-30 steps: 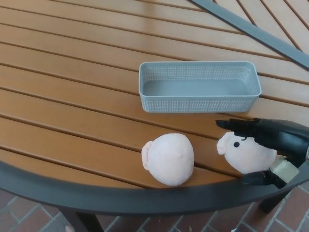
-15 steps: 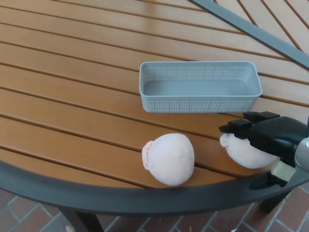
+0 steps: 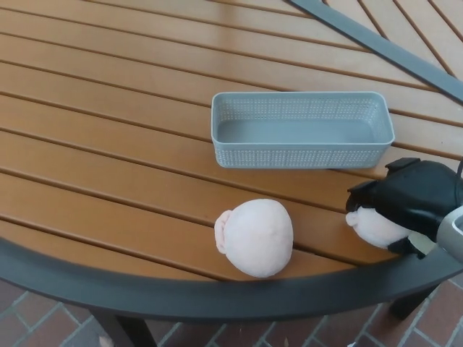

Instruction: The robot walks towards a desk kept outside and uses its right hand to pick up two emotional support dumplings one after the other and puts it in a container kept in front of it on the desk

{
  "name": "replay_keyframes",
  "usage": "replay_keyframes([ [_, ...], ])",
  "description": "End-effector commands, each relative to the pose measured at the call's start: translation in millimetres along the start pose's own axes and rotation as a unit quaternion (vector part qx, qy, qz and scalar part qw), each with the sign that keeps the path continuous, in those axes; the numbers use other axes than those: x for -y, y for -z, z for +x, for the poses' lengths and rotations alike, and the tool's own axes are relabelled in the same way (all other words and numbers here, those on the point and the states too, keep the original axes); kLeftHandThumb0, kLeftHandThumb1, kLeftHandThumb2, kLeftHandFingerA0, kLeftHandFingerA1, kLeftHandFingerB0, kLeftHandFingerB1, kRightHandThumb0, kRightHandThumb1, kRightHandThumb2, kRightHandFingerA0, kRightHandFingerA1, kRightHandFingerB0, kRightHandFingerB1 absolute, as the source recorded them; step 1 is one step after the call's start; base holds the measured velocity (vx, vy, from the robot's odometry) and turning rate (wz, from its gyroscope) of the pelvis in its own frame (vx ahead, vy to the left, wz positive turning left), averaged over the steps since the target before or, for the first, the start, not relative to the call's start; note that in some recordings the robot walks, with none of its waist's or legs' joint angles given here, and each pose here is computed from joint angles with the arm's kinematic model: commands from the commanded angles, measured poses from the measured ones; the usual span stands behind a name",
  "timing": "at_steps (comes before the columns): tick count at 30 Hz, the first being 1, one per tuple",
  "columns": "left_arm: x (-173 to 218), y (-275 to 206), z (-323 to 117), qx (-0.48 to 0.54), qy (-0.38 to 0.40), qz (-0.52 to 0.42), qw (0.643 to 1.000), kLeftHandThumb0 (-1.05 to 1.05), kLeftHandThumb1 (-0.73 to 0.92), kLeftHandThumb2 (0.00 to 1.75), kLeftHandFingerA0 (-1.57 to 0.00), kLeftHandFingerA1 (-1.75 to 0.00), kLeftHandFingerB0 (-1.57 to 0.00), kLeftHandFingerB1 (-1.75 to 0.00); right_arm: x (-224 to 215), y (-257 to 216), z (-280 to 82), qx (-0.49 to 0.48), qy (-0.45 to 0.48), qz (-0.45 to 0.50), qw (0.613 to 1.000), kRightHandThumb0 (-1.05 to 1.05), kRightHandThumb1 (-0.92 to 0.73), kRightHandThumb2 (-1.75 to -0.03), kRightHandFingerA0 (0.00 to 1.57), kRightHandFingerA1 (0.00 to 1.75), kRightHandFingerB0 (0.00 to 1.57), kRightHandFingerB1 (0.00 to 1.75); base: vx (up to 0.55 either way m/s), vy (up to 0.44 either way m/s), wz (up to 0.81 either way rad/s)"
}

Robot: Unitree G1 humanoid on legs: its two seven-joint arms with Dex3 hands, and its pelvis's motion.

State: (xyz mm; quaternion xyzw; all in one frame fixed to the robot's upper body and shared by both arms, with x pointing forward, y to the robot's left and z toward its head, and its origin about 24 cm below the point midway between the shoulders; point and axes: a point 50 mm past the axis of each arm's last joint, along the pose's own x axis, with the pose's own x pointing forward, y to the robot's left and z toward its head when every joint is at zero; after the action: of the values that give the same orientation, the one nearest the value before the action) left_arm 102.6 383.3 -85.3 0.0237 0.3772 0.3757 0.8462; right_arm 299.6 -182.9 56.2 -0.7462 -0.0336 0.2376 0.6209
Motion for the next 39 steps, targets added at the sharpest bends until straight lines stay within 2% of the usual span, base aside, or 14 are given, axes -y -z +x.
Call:
replay_keyframes([
  [1,-3.2,-1.4,-1.8,0.03,0.003,0.01,1.0,-0.26,0.56,0.56,-0.77,-0.77,-0.77,-0.59,-24.4,4.4,-13.1,0.067,0.114,-0.106,0.986,-0.21,-0.56,-0.67,0.91,1.29,0.95,0.77,0.0,0.0,0.0],
  [3,-3.1,-1.2,-2.2,0.033,0.005,0.017,0.999,-0.29,0.56,0.57,-0.78,-0.78,-0.75,-0.59,-25.3,2.4,-12.7,0.076,0.136,-0.091,0.984,-0.2,-0.49,-0.67,0.95,1.47,1.0,0.82,0.0,0.0,0.0],
  [9,-2.1,-1.4,-2.5,0.036,0.006,0.031,0.999,-0.3,0.55,0.56,-0.75,-0.78,-0.74,-0.58,-26.0,-3.6,-15.3,0.088,0.177,-0.028,0.98,-0.21,-0.48,-0.71,0.91,1.58,0.99,0.91,0.0,0.0,0.0],
  [11,-2.1,-2.0,-2.6,0.039,0.006,0.036,0.999,-0.31,0.56,0.57,-0.75,-0.8,-0.75,-0.59,-24.5,-5.9,-16.9,0.09,0.206,-0.009,0.974,-0.13,-0.39,-0.7,0.9,1.68,1.04,1.09,0.0,0.0,0.0],
  [15,-2.6,-2.4,-2.6,0.041,0.005,0.037,0.998,-0.31,0.56,0.57,-0.75,-0.8,-0.75,-0.59,-23.3,-7.3,-17.7,0.094,0.237,-0.01,0.967,-0.13,-0.39,-0.7,0.9,1.68,1.04,1.09,0.0,0.0,0.0],
  [16,-2.2,-1.9,-2.8,0.041,0.004,0.033,0.999,-0.3,0.55,0.56,-0.78,-0.82,-0.77,-0.61,-14.7,-7.2,-19.5,0.1,0.273,0.017,0.957,0.04,-0.32,-0.94,1.19,1.33,1.22,1.32,0.0,0.0,0.0],
  [21,-2.1,-1.7,-2.9,0.041,0.003,0.031,0.999,-0.3,0.55,0.56,-0.78,-0.82,-0.77,-0.61,-11.6,-6.5,-20.3,0.104,0.291,0.029,0.95,0.04,-0.32,-0.94,1.19,1.33,1.22,1.32,0.0,0.0,0.0],
  [22,-3.1,-1.6,-2.7,0.039,0.003,0.029,0.999,-0.29,0.54,0.55,-0.78,-0.81,-0.74,-0.61,5.7,-6.1,-20.5,0.109,0.326,0.039,0.938,0.11,-0.35,-1.15,1.29,1.48,1.21,1.42,0.0,0.0,0.0],
  [24,-4.6,-1.6,-2.5,0.035,0.003,0.024,0.999,-0.29,0.54,0.55,-0.78,-0.81,-0.74,-0.61,31.4,-5.5,-22.9,0.118,0.379,0.052,0.917,0.11,-0.35,-1.15,1.29,1.48,1.21,1.42,0.0,0.0,0.0],
  [25,-4.6,-1.6,-2.5,0.036,0.002,0.026,0.999,-0.29,0.55,0.56,-0.78,-0.8,-0.74,-0.61,43.4,-3.7,-23.9,0.118,0.401,0.059,0.906,0.06,-0.32,-1.34,0.96,1.75,0.9,1.75,0.0,0.0,0.0],
  [29,-6.4,-0.1,-3.3,0.037,0.004,0.029,0.999,-0.29,0.55,0.55,-0.78,-0.81,-0.73,-0.61,69.5,0.0,-28.0,0.121,0.447,0.073,0.883,0.05,-0.34,-1.34,0.95,1.75,0.88,1.75,0.0,0.0,0.0],
  [31,-8.3,0.3,-3.6,0.037,0.002,0.03,0.999,-0.3,0.54,0.56,-0.77,-0.8,-0.72,-0.6,104.9,10.8,-36.2,0.113,0.497,0.057,0.859,-0.04,-0.46,-1.17,0.87,1.75,0.79,1.75,0.0,0.0,0.0],
  [36,-8.5,0.4,-3.7,0.038,0.002,0.03,0.999,-0.3,0.54,0.56,-0.77,-0.8,-0.72,-0.6,108.9,11.9,-38.4,0.115,0.504,0.057,0.854,-0.04,-0.46,-1.17,0.87,1.75,0.79,1.75,0.0,0.0,0.0],
  [39,-9.6,0.1,-3.3,0.035,-0.004,0.029,0.999,-0.29,0.54,0.55,-0.79,-0.8,-0.76,-0.61,158.3,33.2,-44.8,0.094,0.544,0.043,0.832,-0.1,-0.5,-1.09,0.8,1.75,0.79,1.66,0.0,0.0,0.0],
])
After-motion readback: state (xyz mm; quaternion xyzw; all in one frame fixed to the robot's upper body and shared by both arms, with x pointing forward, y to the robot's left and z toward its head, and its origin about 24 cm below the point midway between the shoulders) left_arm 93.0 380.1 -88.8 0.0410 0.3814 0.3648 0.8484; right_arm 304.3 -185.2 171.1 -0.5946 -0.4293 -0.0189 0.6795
